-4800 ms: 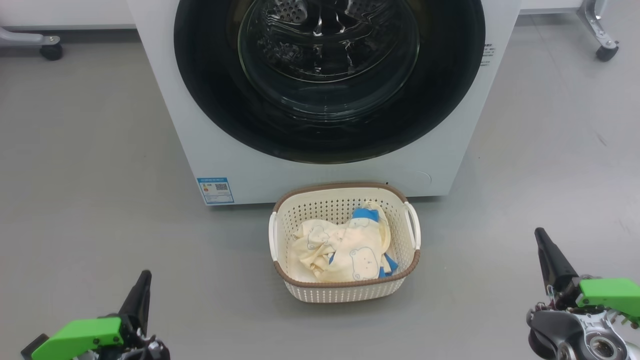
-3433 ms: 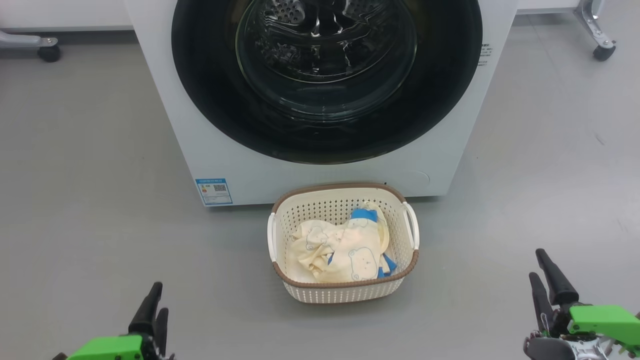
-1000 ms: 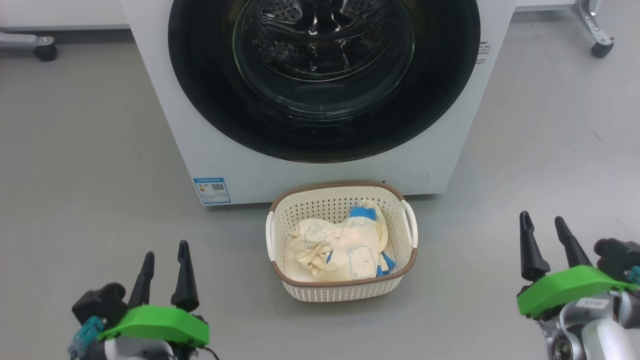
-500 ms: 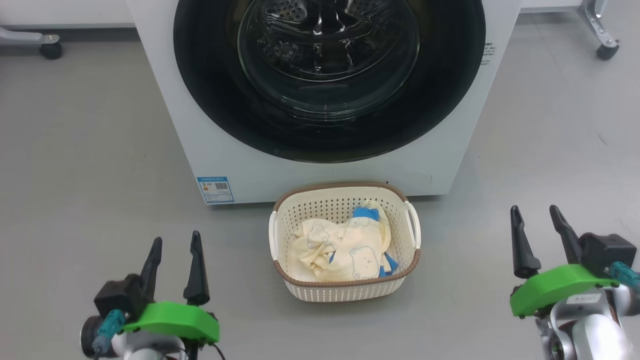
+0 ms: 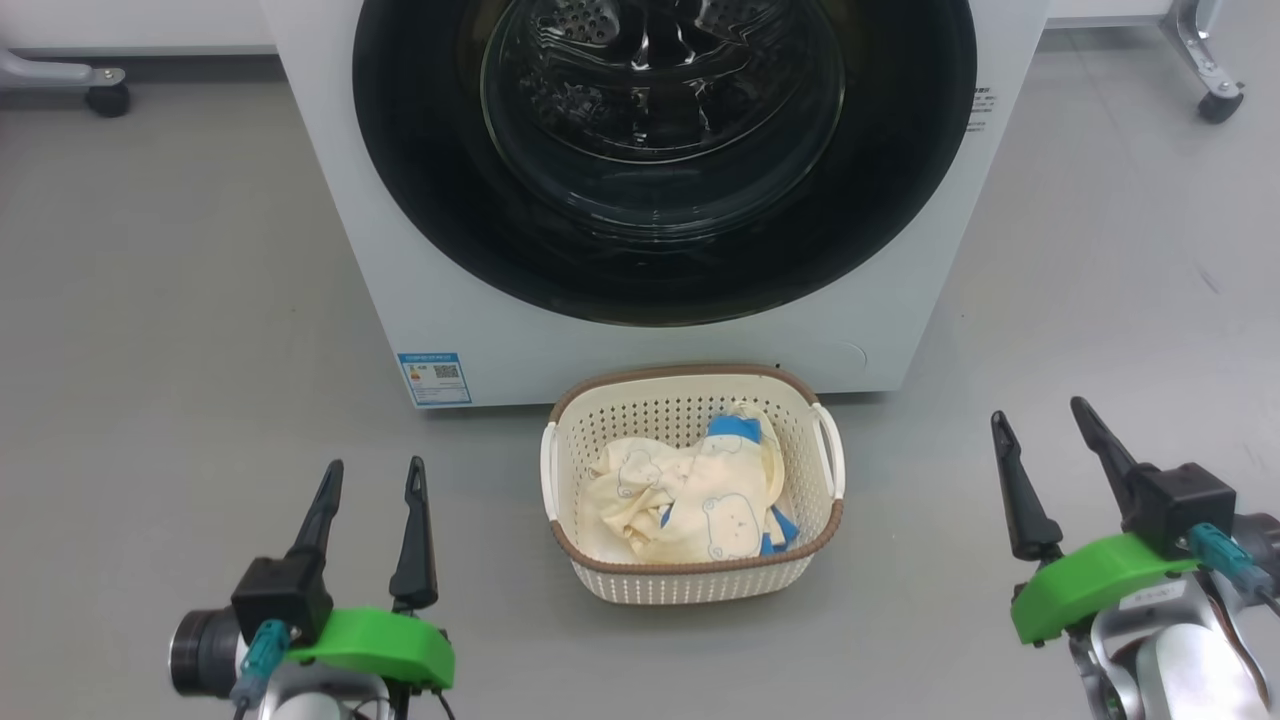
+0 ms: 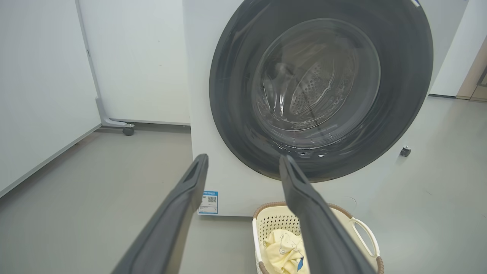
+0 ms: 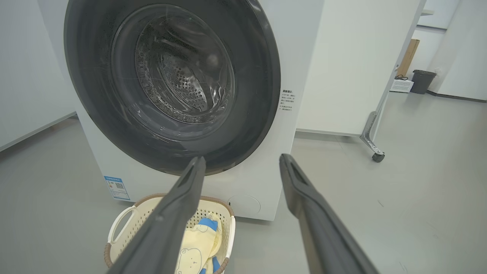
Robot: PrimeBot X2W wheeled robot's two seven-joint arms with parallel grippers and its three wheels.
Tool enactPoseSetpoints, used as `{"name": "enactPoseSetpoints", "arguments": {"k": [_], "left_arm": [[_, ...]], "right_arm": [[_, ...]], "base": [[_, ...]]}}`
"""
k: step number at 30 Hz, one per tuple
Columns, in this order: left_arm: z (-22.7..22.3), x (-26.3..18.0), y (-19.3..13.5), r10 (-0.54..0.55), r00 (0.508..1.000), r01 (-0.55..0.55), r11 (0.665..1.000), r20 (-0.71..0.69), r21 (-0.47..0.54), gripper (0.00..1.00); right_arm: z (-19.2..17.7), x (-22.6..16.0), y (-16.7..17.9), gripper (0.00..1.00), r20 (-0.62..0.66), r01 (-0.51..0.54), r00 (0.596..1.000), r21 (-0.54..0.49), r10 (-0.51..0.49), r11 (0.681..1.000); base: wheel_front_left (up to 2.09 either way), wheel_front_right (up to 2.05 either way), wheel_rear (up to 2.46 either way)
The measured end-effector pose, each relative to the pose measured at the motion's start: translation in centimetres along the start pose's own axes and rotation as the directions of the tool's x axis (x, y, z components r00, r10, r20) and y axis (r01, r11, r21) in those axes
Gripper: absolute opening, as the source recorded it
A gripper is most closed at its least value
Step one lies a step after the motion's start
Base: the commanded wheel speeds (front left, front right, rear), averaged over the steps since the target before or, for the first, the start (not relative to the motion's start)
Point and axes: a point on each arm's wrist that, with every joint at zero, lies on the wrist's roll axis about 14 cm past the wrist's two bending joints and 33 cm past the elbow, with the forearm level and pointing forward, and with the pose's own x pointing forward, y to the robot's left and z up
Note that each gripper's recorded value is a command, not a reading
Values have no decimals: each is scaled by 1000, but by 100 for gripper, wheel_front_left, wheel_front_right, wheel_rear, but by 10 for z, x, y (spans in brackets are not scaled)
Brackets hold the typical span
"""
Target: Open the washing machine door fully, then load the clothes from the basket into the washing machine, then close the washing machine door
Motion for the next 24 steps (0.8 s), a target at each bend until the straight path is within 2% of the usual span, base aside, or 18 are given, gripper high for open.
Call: {"name": "enactPoseSetpoints", "arguments": {"k": [24], "left_arm": [[-6,3,-4,-14,1000,14,1000,-19,12,100]], "right_arm": [[2,-1,-4,100,8,11,1000,-2,-11,1000]], "base": [[3,3,-6]]}}
